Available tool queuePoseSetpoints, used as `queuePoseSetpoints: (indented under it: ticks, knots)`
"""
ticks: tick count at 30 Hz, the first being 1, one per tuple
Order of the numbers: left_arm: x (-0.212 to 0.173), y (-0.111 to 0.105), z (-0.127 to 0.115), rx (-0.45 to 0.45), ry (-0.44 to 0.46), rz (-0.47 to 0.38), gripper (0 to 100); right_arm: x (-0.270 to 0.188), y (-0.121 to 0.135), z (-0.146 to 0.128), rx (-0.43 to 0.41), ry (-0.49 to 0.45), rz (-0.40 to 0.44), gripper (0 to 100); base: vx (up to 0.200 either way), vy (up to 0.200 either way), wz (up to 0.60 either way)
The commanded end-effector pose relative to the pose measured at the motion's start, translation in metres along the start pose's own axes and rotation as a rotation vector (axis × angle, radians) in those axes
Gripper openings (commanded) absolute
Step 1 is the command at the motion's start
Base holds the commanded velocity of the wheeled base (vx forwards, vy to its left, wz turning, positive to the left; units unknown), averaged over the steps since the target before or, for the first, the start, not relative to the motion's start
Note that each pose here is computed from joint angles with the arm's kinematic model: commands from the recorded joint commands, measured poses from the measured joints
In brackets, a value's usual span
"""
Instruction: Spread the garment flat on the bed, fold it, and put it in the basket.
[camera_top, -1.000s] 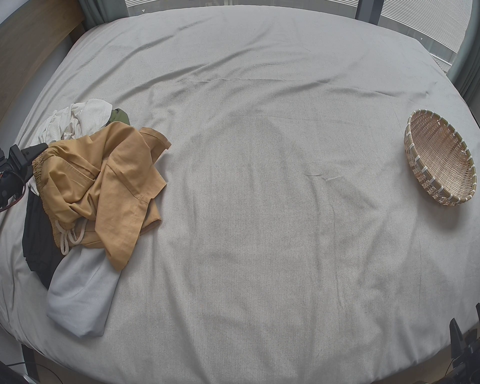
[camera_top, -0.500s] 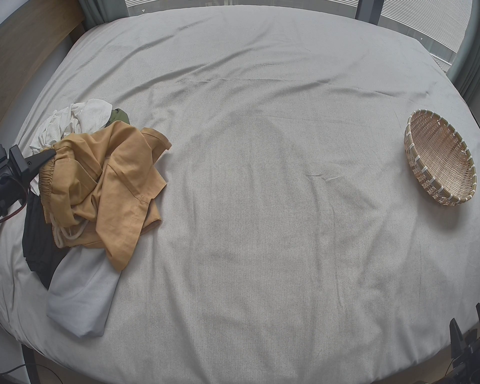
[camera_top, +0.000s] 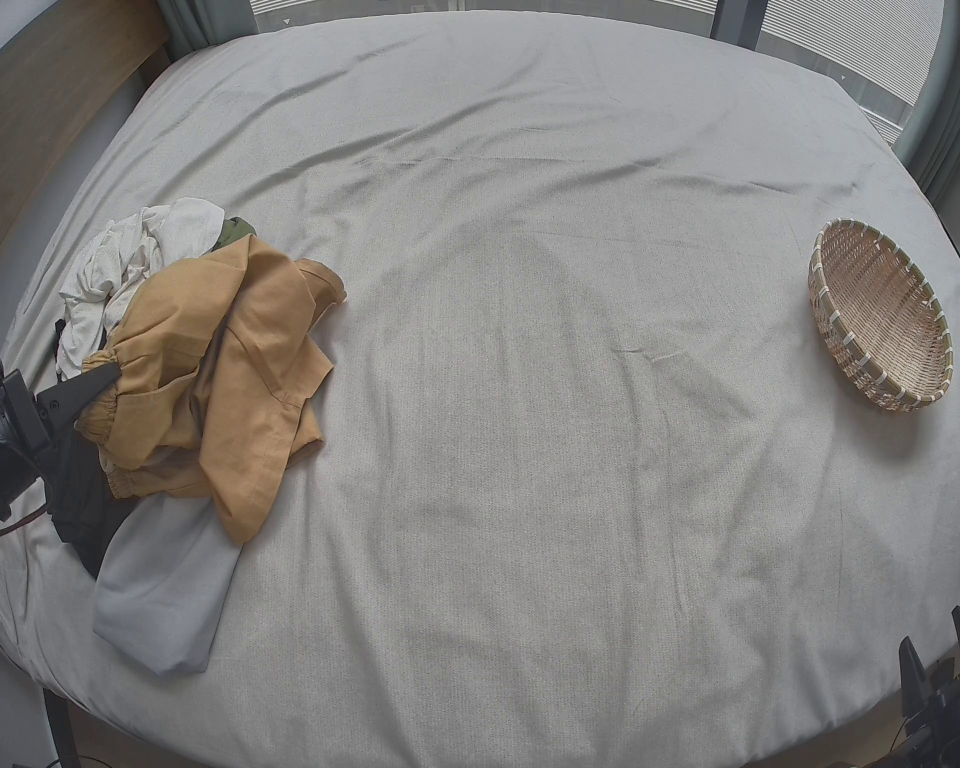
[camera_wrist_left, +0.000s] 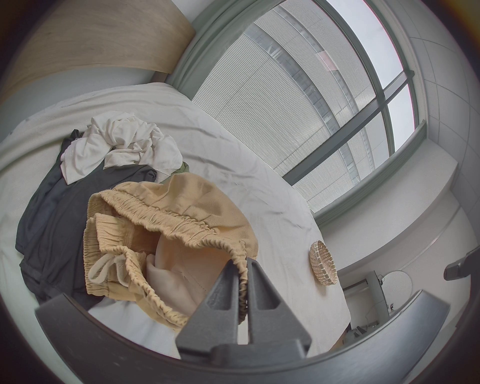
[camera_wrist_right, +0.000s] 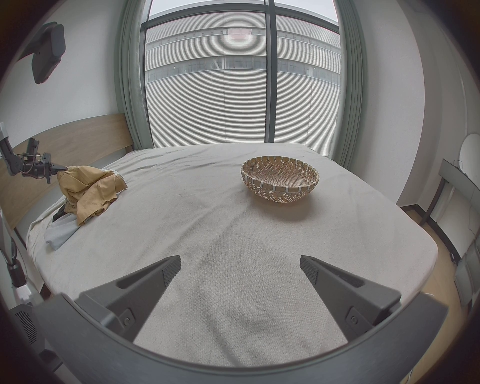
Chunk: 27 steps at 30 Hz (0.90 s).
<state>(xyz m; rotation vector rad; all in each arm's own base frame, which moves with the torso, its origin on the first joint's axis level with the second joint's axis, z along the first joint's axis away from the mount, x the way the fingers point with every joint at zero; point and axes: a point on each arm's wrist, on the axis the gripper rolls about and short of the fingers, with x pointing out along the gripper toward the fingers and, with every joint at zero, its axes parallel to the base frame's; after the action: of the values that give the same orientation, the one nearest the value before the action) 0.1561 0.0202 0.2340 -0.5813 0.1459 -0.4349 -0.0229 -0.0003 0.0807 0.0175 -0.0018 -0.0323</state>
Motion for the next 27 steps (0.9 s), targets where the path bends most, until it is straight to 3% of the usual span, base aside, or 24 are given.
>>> queuePoseSetpoints:
  ticks: [1,2,11,22,27]
  knots:
    - [0.004,0.01,0.007,-0.001,-0.016,0.038,0,0.0,0.0,-0.005,0.001,0.003,0.0,100,0.0,0.0,0.0]
    - [0.005,0.012,0.008,0.003,-0.021,0.048,100,0.0,0.0,-0.005,0.001,0.003,-0.001,100,0.0,0.0,0.0]
    - [0.009,0.016,0.013,0.041,-0.052,0.035,100,0.0,0.0,-0.005,-0.001,0.005,0.0,100,0.0,0.0,0.0]
    - [0.016,0.015,0.009,0.04,-0.016,0.005,100,0.0,0.0,-0.005,-0.001,0.003,-0.001,100,0.0,0.0,0.0]
    - [0.021,0.02,0.007,0.091,-0.006,0.012,100,0.0,0.0,-0.005,-0.001,0.003,0.0,100,0.0,0.0,0.0]
